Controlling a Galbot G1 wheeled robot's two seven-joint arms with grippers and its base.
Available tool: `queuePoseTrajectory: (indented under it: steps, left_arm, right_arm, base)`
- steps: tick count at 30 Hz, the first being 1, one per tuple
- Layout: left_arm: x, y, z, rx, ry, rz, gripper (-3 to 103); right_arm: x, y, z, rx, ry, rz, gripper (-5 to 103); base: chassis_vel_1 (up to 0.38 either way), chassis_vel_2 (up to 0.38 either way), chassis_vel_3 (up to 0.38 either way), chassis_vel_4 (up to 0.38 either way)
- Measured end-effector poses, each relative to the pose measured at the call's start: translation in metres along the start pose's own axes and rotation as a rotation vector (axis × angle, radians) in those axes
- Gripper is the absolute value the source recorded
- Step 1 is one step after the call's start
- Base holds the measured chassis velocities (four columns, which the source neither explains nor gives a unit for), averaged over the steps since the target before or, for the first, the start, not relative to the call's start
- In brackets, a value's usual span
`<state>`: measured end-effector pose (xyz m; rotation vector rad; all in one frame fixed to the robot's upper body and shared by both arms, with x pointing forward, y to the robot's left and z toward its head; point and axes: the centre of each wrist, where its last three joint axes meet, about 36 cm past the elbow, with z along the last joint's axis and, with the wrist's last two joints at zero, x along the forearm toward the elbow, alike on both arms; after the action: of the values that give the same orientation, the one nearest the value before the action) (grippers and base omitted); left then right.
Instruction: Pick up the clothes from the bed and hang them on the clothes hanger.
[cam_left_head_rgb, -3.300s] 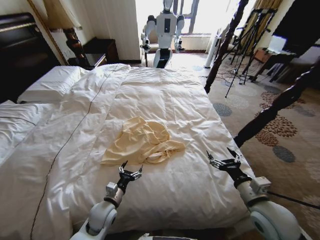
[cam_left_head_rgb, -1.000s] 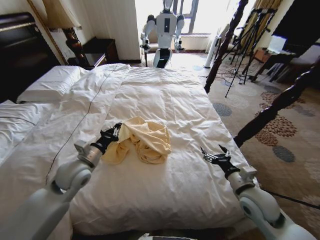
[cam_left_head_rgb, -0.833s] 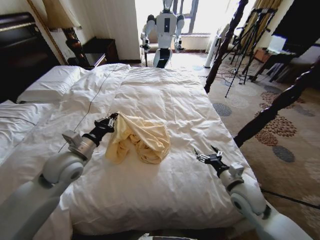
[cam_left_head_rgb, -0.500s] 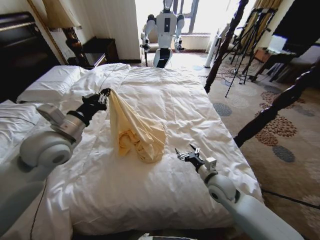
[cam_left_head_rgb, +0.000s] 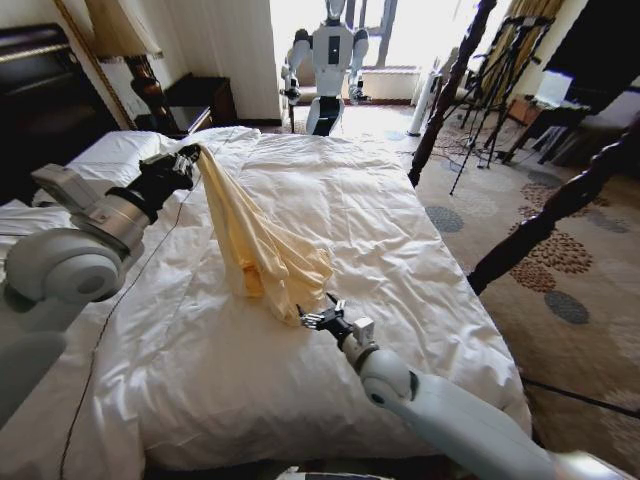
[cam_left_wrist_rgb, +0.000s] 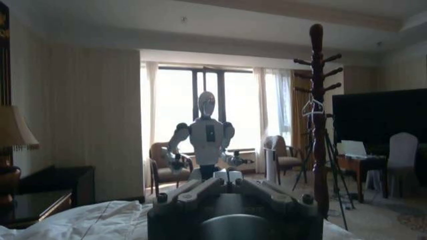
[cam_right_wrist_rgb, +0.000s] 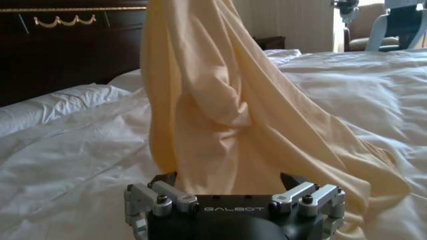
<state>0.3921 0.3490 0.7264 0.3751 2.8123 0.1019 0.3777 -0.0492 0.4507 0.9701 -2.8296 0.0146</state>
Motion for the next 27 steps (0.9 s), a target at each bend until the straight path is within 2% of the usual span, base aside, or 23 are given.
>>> queuePoseTrajectory:
  steps: [5,7,13,14,18,20,22,23,25,26,27]
  left_arm:
    - [0.001,0.0,0.003,0.004,0.003,-0.002,0]
    - [0.001,0.0,0.003,0.004,0.002,-0.004,0]
    - [0.002,0.0,0.002,0.003,-0.003,-0.006,0]
    - [0.002,0.0,0.002,0.003,-0.004,-0.007,0]
    - [0.002,0.0,0.004,0.009,-0.005,-0.01,0]
    - [0.003,0.0,0.005,0.01,-0.004,-0.011,0]
    - [0.003,0.0,0.008,0.012,0.001,-0.014,0]
    - [0.003,0.0,0.008,0.012,0.001,-0.014,0]
    - [0.004,0.002,0.01,0.008,0.002,-0.024,0]
    - [0.004,0.002,0.01,0.008,0.002,-0.024,0]
    - [0.004,0.002,0.011,0.006,0.001,-0.025,0]
  right_arm:
    - [-0.021,0.02,0.002,0.038,-0.01,0.001,100]
    - [-0.032,0.033,0.003,0.048,-0.015,0.05,100]
    - [-0.042,0.041,0.005,0.053,-0.01,0.134,100]
    - [-0.043,0.04,0.005,0.058,-0.007,0.139,103]
    - [-0.044,0.036,0.004,0.068,-0.005,0.147,85]
    - [-0.044,0.034,0.003,0.071,-0.006,0.151,85]
    - [-0.042,0.028,-0.002,0.076,-0.016,0.158,74]
    - [-0.042,0.028,-0.002,0.076,-0.016,0.158,74]
    - [-0.043,0.018,-0.01,0.091,-0.036,0.173,63]
    - [-0.043,0.018,-0.01,0.091,-0.036,0.173,63]
    - [-0.045,0.014,-0.014,0.098,-0.046,0.179,58]
  base:
    - [0.0,0.0,0.0,0.0]
    - [0.0,0.0,0.0,0.0]
    - [0.0,0.0,0.0,0.0]
    - [0.0,0.0,0.0,0.0]
    - [0.0,0.0,0.0,0.0]
    - [0.0,0.0,0.0,0.0]
    - [0.0,0.0,0.0,0.0]
    - [0.0,0.0,0.0,0.0]
    - [0.0,0.0,0.0,0.0]
    - [0.0,0.0,0.0,0.0]
    - [0.0,0.0,0.0,0.0]
